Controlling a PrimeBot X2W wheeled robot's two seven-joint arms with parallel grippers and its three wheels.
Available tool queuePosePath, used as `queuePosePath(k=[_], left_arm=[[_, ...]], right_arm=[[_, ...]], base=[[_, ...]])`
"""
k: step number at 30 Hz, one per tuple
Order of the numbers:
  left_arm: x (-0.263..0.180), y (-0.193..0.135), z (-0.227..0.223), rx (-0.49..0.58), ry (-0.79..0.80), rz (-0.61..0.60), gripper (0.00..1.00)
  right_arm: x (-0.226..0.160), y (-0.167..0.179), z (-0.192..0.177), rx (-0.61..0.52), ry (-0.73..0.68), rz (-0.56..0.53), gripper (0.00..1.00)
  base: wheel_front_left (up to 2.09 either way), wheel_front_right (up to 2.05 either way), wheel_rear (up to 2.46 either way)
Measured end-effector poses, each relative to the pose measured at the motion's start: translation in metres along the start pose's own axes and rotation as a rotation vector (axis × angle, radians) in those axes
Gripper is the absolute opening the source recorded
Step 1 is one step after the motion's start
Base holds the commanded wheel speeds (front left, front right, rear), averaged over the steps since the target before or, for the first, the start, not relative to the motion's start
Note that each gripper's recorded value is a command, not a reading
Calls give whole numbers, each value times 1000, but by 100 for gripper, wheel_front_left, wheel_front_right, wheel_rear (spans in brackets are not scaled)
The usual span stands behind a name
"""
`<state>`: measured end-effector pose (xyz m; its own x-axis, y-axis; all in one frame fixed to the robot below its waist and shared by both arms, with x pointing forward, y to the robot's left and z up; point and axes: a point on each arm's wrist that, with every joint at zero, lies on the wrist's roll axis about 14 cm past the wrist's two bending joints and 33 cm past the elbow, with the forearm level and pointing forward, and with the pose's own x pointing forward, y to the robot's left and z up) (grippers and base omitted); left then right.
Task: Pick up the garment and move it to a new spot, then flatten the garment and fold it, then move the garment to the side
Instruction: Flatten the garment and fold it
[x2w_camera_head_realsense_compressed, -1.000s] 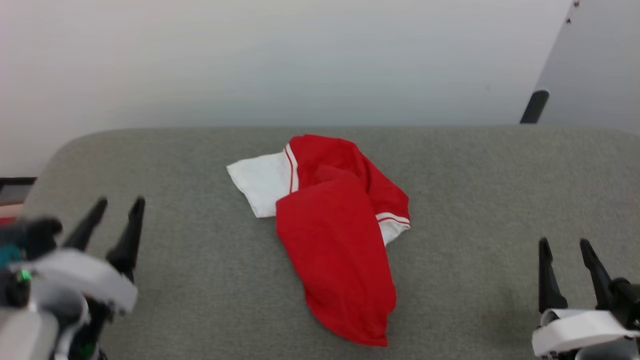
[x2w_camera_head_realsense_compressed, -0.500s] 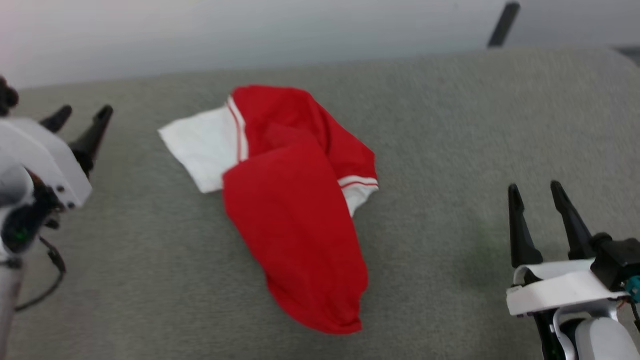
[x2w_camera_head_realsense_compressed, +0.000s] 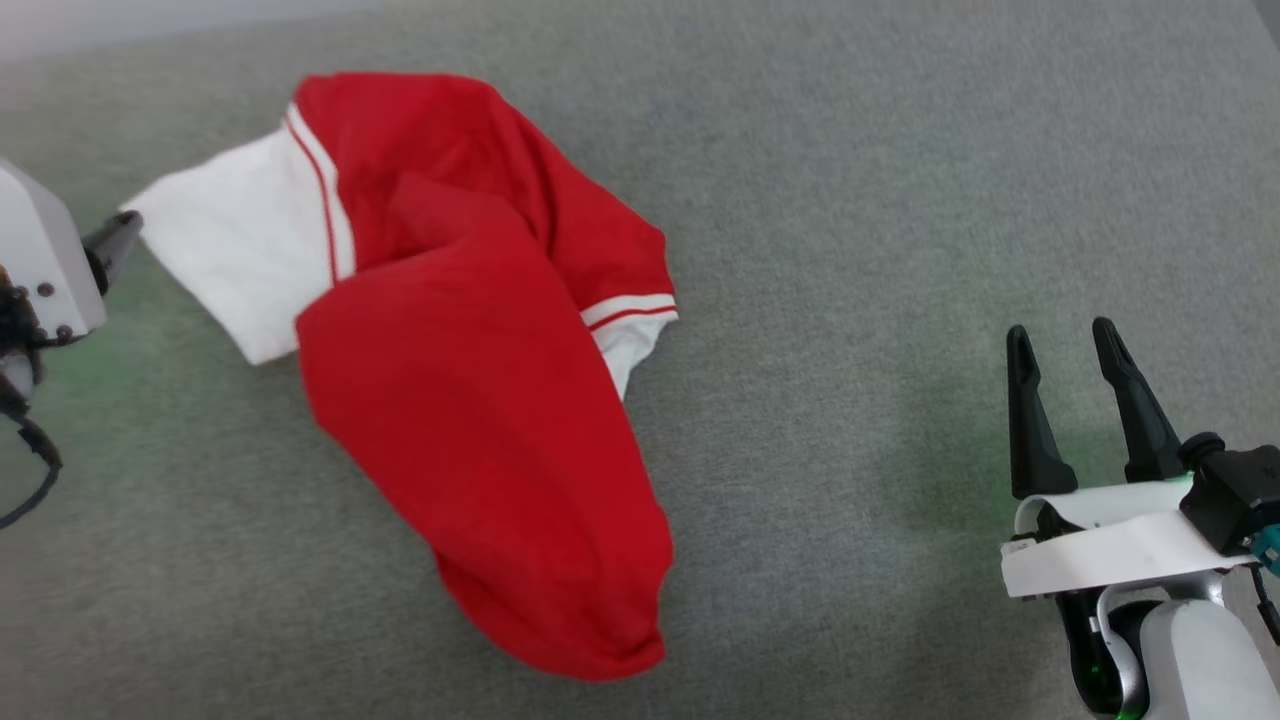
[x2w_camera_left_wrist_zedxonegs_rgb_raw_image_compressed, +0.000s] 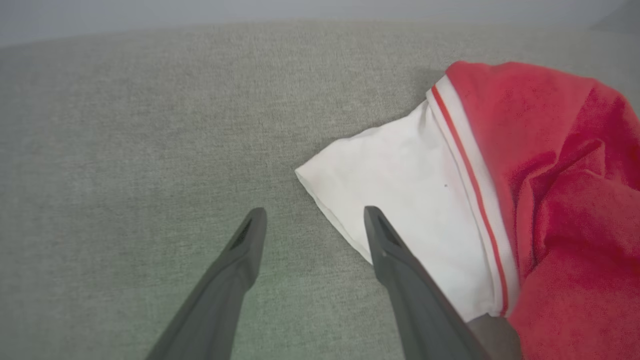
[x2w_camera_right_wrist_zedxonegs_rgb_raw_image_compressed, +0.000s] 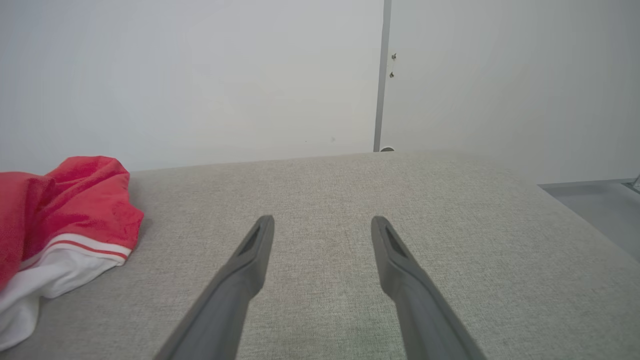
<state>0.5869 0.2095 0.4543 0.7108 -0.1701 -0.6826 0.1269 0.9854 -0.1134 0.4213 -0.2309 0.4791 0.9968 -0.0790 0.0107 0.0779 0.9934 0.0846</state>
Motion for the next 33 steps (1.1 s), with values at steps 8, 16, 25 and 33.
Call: queuePosePath(k=[8, 16, 25, 33], left_arm=[[41, -8, -36, 15, 172, 8, 100], [54, -6, -47, 14, 237, 26, 100], [58, -12, -49, -19, 249, 15, 0], [42, -5, -39, -42, 195, 37, 0]], right_arm=[[4, -9, -18, -8, 42, -23, 100], [11, -7, -23, -5, 47, -16, 100], [14, -6, -24, -3, 45, -13, 100], [16, -2, -16, -6, 22, -2, 100]], base=[[0, 0, 0], [0, 0, 0], [0, 0, 0], [0, 0, 0]])
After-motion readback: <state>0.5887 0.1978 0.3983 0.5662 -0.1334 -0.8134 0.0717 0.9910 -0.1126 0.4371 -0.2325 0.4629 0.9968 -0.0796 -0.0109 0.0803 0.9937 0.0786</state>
